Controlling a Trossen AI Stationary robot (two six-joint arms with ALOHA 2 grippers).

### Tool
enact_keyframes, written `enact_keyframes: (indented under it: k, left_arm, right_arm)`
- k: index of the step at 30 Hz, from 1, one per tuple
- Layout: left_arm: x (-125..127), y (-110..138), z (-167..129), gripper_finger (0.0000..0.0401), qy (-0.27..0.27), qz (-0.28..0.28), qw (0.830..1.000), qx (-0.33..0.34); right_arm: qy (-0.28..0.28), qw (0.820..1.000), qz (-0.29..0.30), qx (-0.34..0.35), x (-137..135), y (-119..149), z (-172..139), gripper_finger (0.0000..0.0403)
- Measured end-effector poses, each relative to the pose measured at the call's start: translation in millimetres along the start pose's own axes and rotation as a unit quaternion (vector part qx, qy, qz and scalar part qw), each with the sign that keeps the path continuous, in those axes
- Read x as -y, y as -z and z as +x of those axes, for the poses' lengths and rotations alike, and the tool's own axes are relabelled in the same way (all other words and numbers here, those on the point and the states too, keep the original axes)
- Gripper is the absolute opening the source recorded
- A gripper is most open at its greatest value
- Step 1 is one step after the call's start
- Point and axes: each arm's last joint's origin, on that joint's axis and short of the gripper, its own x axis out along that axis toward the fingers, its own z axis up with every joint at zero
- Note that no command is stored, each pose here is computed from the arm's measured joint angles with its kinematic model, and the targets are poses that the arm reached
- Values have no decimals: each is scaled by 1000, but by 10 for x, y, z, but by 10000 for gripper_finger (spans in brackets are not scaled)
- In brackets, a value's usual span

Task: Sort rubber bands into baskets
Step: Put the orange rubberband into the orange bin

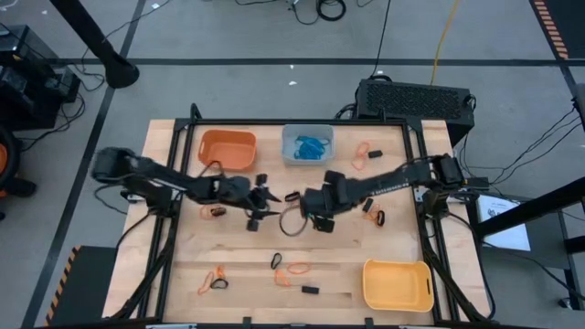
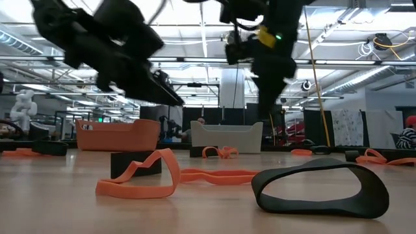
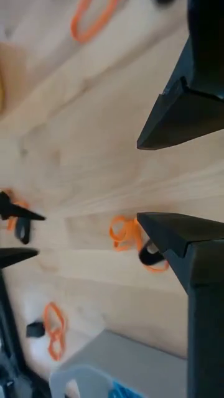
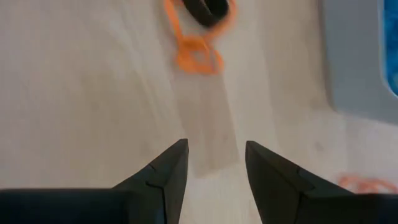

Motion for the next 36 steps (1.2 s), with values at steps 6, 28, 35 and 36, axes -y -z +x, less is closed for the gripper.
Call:
enact_keyframes:
  k: [6, 28, 35, 36]
  left_arm:
    - [-38, 8, 505, 183, 2, 19, 999, -36]
    - [-261, 131, 912, 176, -55, 6, 990, -130]
    - [-253, 134, 912, 112, -49, 12, 990, -132]
    - [-254, 132, 911, 97, -50, 11, 990, -131]
  right_arm:
    - [74, 997, 16, 20, -35, 241, 58, 152]
    - [-55, 945, 179, 268, 668, 1426, -512, 152]
    - [0, 938, 164, 307, 753, 1361, -515, 152]
    - [2, 936, 161, 313, 764, 1345, -520, 152]
